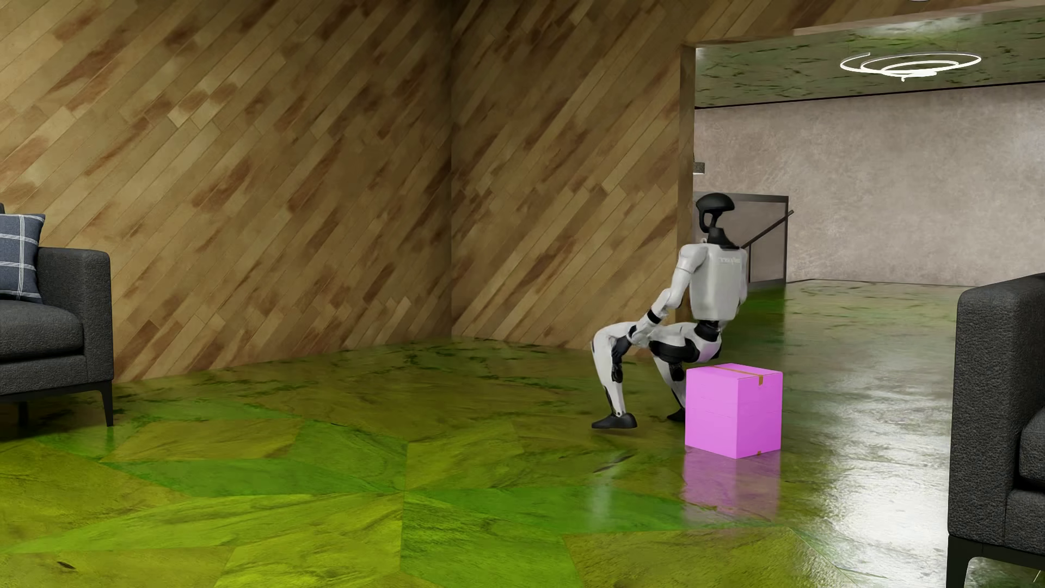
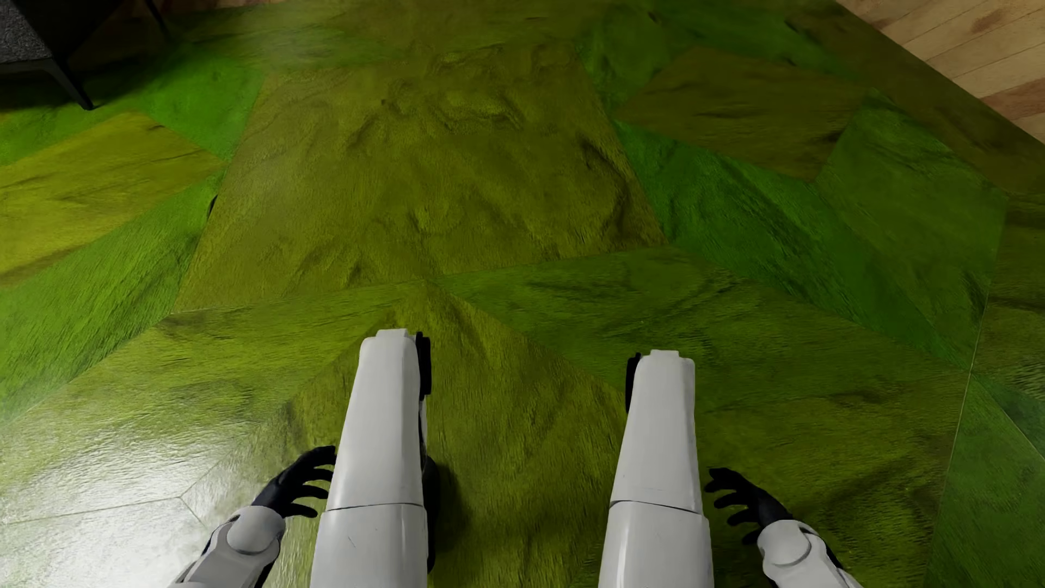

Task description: Perch on the pink box

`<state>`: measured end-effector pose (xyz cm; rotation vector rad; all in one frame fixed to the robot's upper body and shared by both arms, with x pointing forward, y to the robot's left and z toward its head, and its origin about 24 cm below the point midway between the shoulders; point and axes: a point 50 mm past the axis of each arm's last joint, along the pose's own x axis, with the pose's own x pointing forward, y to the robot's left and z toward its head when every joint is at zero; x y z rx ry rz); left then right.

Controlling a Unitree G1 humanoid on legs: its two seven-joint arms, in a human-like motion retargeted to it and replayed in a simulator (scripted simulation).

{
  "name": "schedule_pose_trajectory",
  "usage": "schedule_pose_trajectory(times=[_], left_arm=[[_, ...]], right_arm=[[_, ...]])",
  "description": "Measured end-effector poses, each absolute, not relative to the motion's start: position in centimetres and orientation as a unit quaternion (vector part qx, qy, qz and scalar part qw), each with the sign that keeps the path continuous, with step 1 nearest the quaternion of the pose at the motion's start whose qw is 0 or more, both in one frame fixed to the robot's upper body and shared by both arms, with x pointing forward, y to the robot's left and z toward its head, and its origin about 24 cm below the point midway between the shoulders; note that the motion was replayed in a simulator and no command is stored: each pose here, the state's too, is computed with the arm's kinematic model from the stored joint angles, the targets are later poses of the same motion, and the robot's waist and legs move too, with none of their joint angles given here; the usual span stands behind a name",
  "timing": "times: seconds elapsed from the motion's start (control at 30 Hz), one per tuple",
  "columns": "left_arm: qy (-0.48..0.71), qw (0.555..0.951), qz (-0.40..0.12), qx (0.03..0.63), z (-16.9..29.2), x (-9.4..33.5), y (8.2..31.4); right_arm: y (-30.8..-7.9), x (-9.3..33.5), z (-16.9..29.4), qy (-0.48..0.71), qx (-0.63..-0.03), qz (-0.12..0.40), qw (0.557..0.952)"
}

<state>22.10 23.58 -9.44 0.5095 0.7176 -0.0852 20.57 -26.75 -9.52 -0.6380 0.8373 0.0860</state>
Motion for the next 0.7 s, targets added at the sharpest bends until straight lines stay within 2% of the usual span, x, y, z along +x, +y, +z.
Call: schedule_pose_trajectory(times=[0.1, 0.17, 0.27, 0.33, 0.5, 0.7], left_arm=[[0.474, 0.831, -0.123, 0.266, -13.5, 16.0, 23.8], [0.529, 0.8, -0.141, 0.248, -15.1, 12.3, 23.4], [0.553, 0.792, -0.146, 0.212, -16.0, 9.2, 22.6], [0.548, 0.796, -0.163, 0.2, -16.1, 8.8, 21.9], [0.505, 0.815, -0.186, 0.215, -15.5, 11.2, 20.6], [0.47, 0.83, -0.183, 0.239, -14.6, 13.9, 20.5]], right_arm=[[-27.7, 14.8, -12.6, 0.508, -0.322, 0.139, 0.787], [-27.5, 11.8, -13.9, 0.553, -0.304, 0.156, 0.76], [-27.0, 9.4, -14.6, 0.565, -0.258, 0.117, 0.775], [-26.5, 9.5, -14.5, 0.551, -0.241, 0.115, 0.791], [-25.6, 12.4, -13.5, 0.493, -0.284, 0.162, 0.806], [-25.8, 14.5, -13.0, 0.478, -0.308, 0.138, 0.811]])
